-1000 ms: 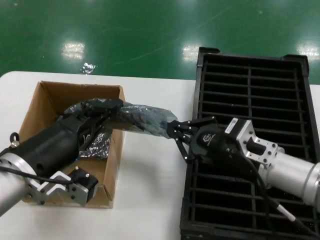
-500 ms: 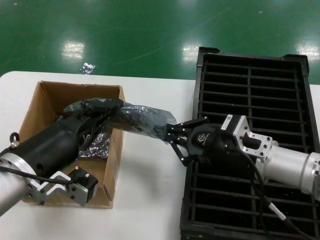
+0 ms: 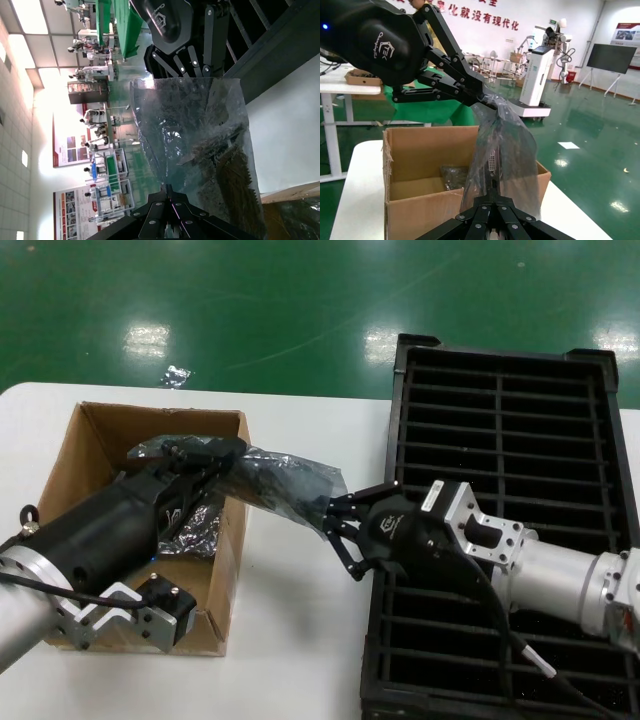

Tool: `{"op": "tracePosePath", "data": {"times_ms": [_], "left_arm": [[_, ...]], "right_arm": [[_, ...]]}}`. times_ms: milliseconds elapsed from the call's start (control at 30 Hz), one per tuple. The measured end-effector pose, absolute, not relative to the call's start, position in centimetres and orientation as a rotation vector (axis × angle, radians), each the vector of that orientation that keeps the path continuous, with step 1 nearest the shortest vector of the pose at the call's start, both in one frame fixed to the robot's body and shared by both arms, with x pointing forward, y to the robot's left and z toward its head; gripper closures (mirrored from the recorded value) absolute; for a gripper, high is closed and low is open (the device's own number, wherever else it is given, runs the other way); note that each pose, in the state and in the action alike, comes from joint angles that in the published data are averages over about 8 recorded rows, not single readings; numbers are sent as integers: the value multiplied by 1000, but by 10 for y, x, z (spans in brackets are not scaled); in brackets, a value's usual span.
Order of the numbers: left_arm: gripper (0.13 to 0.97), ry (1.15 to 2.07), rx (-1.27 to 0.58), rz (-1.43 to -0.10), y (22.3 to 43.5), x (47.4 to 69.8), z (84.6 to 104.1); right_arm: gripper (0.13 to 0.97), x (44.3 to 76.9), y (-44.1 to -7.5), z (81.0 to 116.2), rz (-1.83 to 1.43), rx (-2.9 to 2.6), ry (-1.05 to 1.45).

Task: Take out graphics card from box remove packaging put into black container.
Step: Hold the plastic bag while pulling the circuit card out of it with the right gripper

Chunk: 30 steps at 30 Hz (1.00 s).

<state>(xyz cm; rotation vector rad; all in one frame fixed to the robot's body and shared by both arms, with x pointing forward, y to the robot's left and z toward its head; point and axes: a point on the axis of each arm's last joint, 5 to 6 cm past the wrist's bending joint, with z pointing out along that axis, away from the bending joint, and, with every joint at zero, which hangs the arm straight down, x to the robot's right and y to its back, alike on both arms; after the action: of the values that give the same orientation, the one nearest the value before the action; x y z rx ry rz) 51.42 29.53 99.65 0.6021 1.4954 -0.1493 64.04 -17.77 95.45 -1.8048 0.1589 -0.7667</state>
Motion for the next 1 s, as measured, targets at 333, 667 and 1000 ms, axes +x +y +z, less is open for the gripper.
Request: {"op": "tracePosePath", "data": {"times_ms": [333, 667, 1000], "left_arm": [[958, 1495, 602, -149, 295, 514, 997], [958, 1495, 602, -149, 295, 514, 997], [958, 1495, 602, -149, 295, 514, 997]], "right_arm": [[963, 631, -168, 954, -810, -1784, 205], [963, 605, -160, 951, -827, -1779, 284], [963, 590, -148, 954, -844, -1785, 319]]}}
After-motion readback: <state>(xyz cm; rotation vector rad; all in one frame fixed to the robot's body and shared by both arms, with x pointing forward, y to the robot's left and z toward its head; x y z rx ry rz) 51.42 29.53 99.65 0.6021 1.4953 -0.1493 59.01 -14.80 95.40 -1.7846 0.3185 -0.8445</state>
